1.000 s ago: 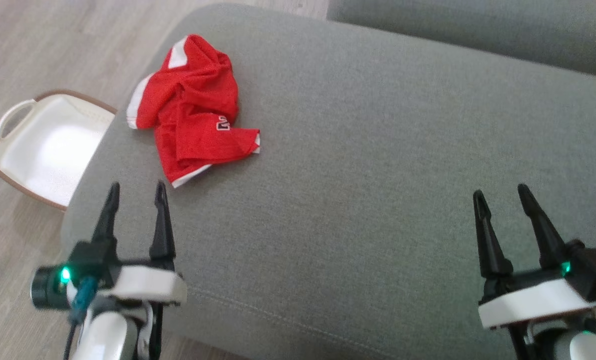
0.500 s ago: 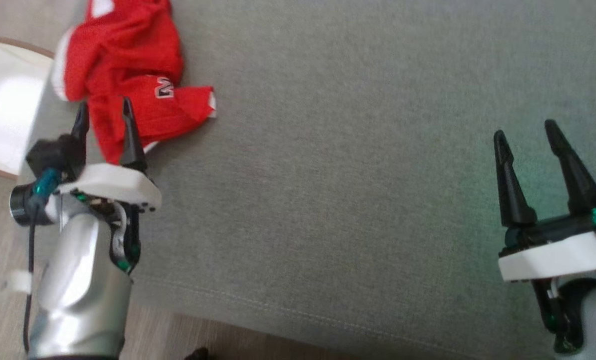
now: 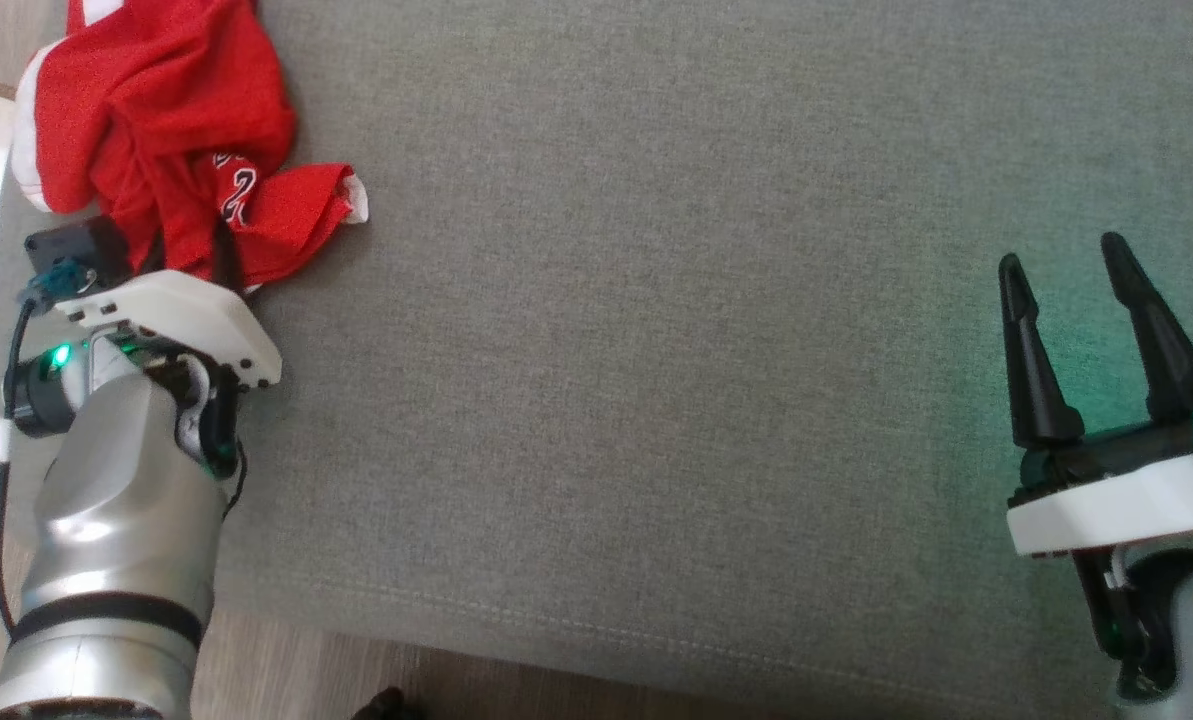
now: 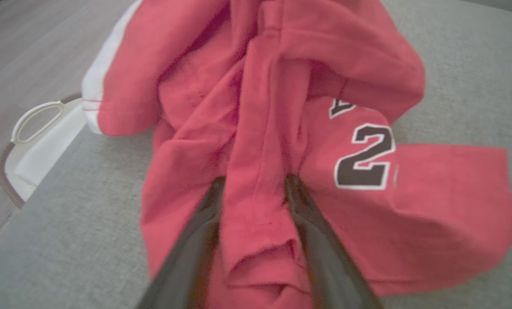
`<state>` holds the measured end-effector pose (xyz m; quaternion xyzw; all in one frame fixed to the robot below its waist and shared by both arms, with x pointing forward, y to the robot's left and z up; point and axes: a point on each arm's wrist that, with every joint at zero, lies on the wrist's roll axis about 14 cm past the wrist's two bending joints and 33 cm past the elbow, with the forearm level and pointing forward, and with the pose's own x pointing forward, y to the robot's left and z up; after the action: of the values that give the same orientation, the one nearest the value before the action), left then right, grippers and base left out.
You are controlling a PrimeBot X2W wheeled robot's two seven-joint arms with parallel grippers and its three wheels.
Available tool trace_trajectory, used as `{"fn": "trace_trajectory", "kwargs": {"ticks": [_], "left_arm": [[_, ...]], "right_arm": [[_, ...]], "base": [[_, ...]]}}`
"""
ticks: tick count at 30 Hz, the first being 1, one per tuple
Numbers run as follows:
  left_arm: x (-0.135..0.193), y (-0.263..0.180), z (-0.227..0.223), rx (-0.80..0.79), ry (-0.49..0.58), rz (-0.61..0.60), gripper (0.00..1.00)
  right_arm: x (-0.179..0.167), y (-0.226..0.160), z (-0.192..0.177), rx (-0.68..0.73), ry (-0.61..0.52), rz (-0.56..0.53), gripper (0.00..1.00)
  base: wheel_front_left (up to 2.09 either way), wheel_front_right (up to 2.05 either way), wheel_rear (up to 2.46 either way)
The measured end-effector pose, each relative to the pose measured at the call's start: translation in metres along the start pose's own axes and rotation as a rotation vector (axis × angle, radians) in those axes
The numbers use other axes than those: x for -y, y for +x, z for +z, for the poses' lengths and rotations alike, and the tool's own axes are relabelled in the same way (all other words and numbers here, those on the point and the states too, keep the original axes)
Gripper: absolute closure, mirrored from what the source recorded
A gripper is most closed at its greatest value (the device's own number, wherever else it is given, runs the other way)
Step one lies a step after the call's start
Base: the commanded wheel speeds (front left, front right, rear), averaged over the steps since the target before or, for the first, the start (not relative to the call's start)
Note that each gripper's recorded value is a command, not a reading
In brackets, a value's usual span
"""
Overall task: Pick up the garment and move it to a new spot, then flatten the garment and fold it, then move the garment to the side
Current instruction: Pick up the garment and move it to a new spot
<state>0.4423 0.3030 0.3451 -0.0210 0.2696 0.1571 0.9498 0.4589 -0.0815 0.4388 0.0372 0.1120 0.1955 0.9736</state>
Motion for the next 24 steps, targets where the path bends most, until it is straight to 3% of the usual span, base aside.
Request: {"fn": "trace_trajectory", "kwargs": {"ticks": [7,15,20,24], "left_arm": [[-0.011,-0.014,0.029,0.127,0.014,0.026,1.00],[-0.010,-0.071,0.103,0.455,0.044,0.021,1.00],[0.002,-0.114,0.115,0.575,0.039,-0.021,1.00],[0.032,-0.140,0.138,0.667,0.024,-0.114,1.00]], "right_arm": [[-0.005,-0.008,0.019,0.059,-0.004,-0.003,0.00],[-0.015,-0.032,0.058,0.175,-0.006,-0.018,0.00],[-0.017,-0.058,0.067,0.204,-0.004,-0.043,0.00],[-0.009,-0.073,0.074,0.233,0.000,-0.081,0.00]], "base": [[0.00,0.00,0.00],[0.00,0.00,0.00],[0.00,0.00,0.00],[0.00,0.00,0.00]]}}
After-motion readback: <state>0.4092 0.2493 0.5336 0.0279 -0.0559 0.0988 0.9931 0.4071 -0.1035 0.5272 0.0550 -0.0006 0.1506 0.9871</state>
